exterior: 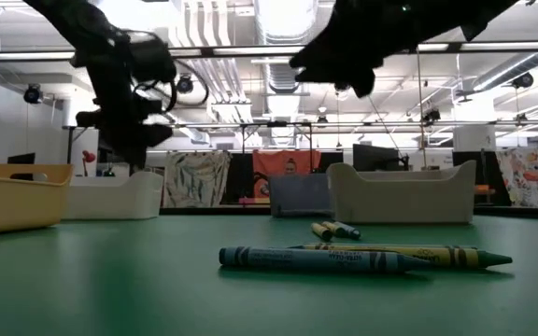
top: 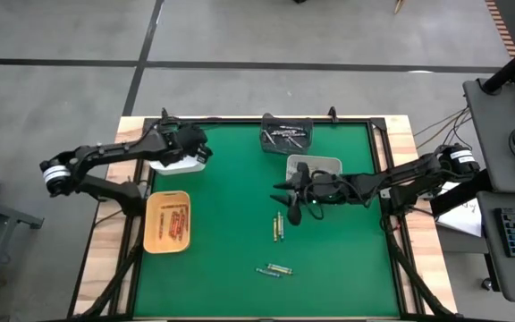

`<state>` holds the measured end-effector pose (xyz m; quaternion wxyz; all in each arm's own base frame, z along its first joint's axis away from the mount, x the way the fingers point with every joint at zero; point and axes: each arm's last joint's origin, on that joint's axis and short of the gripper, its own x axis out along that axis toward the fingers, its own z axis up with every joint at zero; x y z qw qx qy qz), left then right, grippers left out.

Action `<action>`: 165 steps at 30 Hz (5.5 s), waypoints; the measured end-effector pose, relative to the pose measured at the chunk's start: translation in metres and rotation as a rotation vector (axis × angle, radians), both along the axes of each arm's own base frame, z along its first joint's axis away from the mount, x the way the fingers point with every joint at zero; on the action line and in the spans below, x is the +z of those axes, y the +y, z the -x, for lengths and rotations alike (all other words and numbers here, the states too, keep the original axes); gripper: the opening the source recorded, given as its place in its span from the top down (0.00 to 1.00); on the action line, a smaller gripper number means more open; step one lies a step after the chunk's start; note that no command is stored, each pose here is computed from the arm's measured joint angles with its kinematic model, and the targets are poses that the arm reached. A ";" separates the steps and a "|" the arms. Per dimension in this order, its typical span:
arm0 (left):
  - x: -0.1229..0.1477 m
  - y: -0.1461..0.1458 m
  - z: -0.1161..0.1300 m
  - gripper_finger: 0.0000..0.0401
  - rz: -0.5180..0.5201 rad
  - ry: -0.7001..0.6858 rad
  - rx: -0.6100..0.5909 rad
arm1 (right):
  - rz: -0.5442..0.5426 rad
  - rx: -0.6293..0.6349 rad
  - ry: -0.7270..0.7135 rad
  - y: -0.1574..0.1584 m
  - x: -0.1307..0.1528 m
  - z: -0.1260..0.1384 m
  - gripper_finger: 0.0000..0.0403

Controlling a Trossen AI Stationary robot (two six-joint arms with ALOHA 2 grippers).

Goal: Sort crayons
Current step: Put the green crayon into the gray bin, then put the blue crayon into the white bin

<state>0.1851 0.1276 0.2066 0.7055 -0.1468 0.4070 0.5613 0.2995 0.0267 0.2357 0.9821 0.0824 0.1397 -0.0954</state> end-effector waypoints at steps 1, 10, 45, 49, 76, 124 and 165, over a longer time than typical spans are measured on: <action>0.003 -0.006 -0.002 0.77 -0.007 -0.017 -0.026 | -0.034 0.012 0.029 0.001 -0.002 0.001 0.62; 0.036 -0.087 -0.040 0.78 -0.104 -0.351 -0.395 | -0.159 0.109 0.331 0.014 -0.002 -0.004 0.66; 0.065 -0.256 -0.063 0.78 -0.333 -0.888 -0.788 | 0.684 0.814 0.922 0.051 -0.072 -0.083 0.68; 0.064 -0.256 -0.063 0.78 -0.335 -0.883 -0.790 | 0.703 0.837 0.929 0.050 -0.076 -0.085 0.68; 0.064 -0.256 -0.063 0.78 -0.338 -0.876 -0.792 | 0.504 0.906 0.828 0.028 -0.105 -0.103 0.82; 0.070 -0.252 -0.060 0.78 -0.396 -0.844 -0.794 | 0.027 -0.028 1.087 -0.114 -0.044 0.053 0.98; 0.051 -0.256 -0.071 0.78 -0.302 -0.890 -0.725 | -0.168 -0.097 0.804 -0.075 0.036 0.042 0.77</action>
